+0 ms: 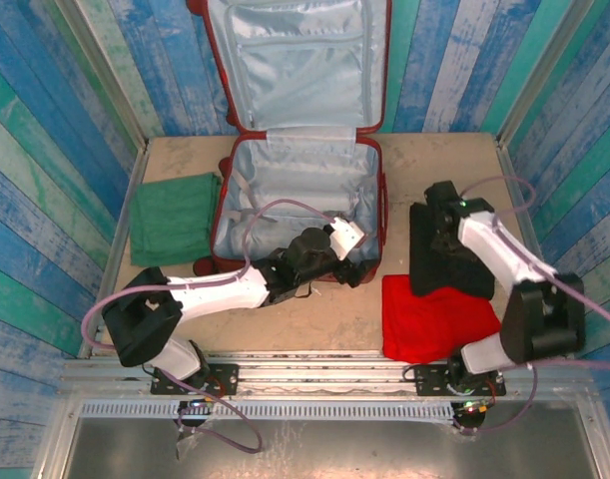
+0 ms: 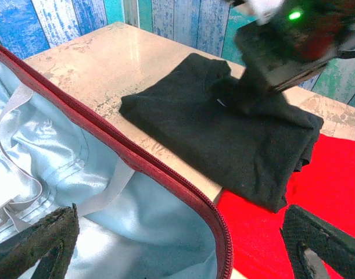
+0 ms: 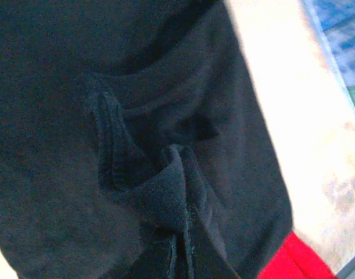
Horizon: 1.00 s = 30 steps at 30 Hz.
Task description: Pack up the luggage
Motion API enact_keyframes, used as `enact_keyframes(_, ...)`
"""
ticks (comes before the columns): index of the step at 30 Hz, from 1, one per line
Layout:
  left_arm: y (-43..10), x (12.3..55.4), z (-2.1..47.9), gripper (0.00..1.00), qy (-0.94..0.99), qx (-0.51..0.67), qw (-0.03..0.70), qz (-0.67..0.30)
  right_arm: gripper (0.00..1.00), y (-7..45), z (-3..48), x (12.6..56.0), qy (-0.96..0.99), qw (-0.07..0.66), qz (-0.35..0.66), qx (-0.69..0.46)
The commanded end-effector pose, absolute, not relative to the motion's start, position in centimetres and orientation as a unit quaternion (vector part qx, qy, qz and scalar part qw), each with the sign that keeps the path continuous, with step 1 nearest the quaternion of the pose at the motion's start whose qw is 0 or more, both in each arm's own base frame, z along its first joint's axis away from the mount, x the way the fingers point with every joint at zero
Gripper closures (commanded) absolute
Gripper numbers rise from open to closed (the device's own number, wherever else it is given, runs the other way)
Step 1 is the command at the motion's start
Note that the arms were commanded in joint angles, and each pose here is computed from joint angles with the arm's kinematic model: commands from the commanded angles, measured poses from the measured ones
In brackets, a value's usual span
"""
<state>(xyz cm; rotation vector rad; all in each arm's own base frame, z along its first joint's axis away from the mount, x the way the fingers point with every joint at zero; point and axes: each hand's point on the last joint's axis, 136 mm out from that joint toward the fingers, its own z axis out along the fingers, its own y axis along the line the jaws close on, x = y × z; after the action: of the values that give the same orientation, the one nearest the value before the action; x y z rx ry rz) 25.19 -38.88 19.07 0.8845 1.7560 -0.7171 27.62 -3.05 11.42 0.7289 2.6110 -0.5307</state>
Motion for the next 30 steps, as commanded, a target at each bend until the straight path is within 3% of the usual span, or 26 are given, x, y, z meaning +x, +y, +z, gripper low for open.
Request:
enact_keyframes(1, -38.4, 24.5, 22.5, 0.07, 0.702, 0.350, 0.525, -0.330, 1.00, -5.5, 13.1, 24.7, 0.875, 0.247, -0.211, 0.358)
enact_keyframes(5, -38.0, 24.3, 22.9, 0.07, 0.701, 0.340, 0.530, -0.336, 0.99, -6.1, 13.3, 21.1, 0.855, 0.264, -0.188, 0.405)
enact_keyframes(6, -37.9, 24.3, 22.9, 0.07, 0.701, 0.339, 0.530, -0.336, 0.95, -6.1, 13.1, 20.4, 0.852, 0.265, -0.178, 0.414)
enact_keyframes(10, -37.7, 24.5, 22.9, 0.07, 0.707, 0.328, 0.531, -0.334, 0.56, -5.3, 11.7, 18.0, 0.849, 0.252, -0.133, 0.446)
enact_keyframes(13, -37.3, 24.7, 23.1, 0.07, 0.713, 0.313, 0.532, -0.334, 0.42, -5.3, 12.2, 17.0, 0.842, 0.254, -0.121, 0.459)
enact_keyframes(18, -37.7, 25.4, 22.8, 0.07, 0.738, 0.282, 0.511, -0.339, 0.40, -6.3, 16.8, 17.8, 0.837, 0.308, -0.132, 0.433)
enact_keyframes(23, -40.2, 25.7, 21.2, 0.07, 0.787, 0.241, 0.426, -0.374, 0.40, -3.1, 19.2, 23.2, 0.894, 0.331, -0.081, 0.290)
enact_keyframes(26, -41.8, 25.2, 19.6, 0.07, 0.814, 0.217, 0.359, -0.401, 0.31, -0.2, 19.3, 26.1, 0.916, 0.335, -0.023, 0.221)
enact_keyframes(30, -41.3, 25.1, 19.8, 0.07, 0.815, 0.153, 0.346, -0.440, 0.24, 2.0, 17.9, 27.8, 0.943, 0.283, 0.003, 0.177)
